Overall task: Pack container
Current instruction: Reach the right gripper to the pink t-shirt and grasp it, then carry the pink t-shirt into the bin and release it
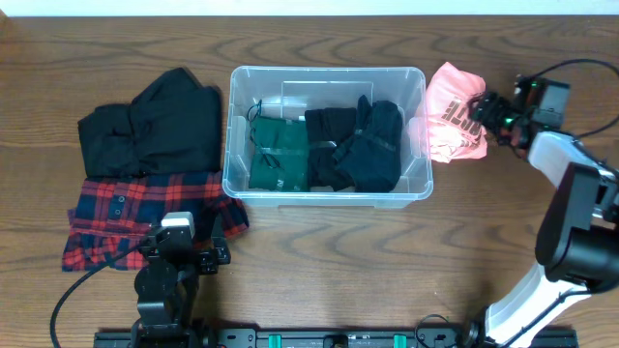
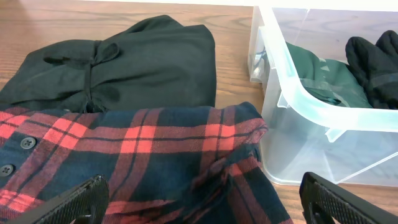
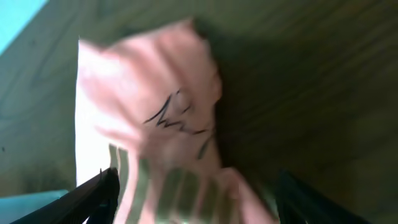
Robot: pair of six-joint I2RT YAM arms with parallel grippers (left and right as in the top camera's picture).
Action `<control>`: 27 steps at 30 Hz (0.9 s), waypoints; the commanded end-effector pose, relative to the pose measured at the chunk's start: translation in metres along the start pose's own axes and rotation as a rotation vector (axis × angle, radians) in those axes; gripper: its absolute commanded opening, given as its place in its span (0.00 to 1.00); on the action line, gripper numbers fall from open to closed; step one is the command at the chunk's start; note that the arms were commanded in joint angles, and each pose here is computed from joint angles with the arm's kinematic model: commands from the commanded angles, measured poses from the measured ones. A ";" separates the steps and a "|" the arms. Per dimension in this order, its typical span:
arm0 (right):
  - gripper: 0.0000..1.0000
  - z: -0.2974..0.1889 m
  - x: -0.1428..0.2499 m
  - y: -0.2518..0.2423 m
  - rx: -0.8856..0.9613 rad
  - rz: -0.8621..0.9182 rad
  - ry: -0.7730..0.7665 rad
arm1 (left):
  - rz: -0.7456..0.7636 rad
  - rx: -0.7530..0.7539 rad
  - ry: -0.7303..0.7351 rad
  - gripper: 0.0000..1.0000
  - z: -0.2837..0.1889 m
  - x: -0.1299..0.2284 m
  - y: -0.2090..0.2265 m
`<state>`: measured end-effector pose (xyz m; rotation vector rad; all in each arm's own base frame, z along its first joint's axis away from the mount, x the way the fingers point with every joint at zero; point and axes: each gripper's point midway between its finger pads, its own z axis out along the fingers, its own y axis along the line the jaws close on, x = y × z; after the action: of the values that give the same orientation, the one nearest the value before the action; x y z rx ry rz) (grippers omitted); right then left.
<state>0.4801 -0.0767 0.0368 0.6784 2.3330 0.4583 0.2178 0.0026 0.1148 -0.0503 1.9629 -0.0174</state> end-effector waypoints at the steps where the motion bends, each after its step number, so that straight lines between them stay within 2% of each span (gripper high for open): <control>1: 0.77 -0.003 0.000 -0.011 0.024 0.000 0.002 | 0.012 0.007 0.011 0.98 0.003 0.006 -0.001; 12: 0.73 0.038 0.048 0.004 0.000 -0.043 0.114 | 0.012 0.007 0.011 0.98 0.003 0.006 -0.001; 16: 0.56 0.040 0.059 0.009 0.010 -0.055 0.144 | 0.012 0.007 0.011 0.98 0.003 0.006 -0.001; 19: 0.28 0.037 0.067 -0.001 0.045 -0.034 0.180 | 0.012 0.007 0.011 0.98 0.003 0.006 -0.001; 21: 0.14 0.033 0.069 -0.008 0.062 -0.014 0.199 | 0.012 0.007 0.011 0.98 0.003 0.006 -0.001; 23: 0.08 0.022 0.067 -0.009 0.062 0.005 0.212 | 0.012 0.007 0.011 0.98 0.003 0.006 -0.001; 27: 0.06 -0.022 0.038 0.011 0.032 -0.008 0.156 | 0.012 0.007 0.011 0.98 0.003 0.006 -0.001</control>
<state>0.4539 -0.0396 0.0120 0.6770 2.5220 0.5185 0.2178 0.0026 0.1148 -0.0507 1.9628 -0.0177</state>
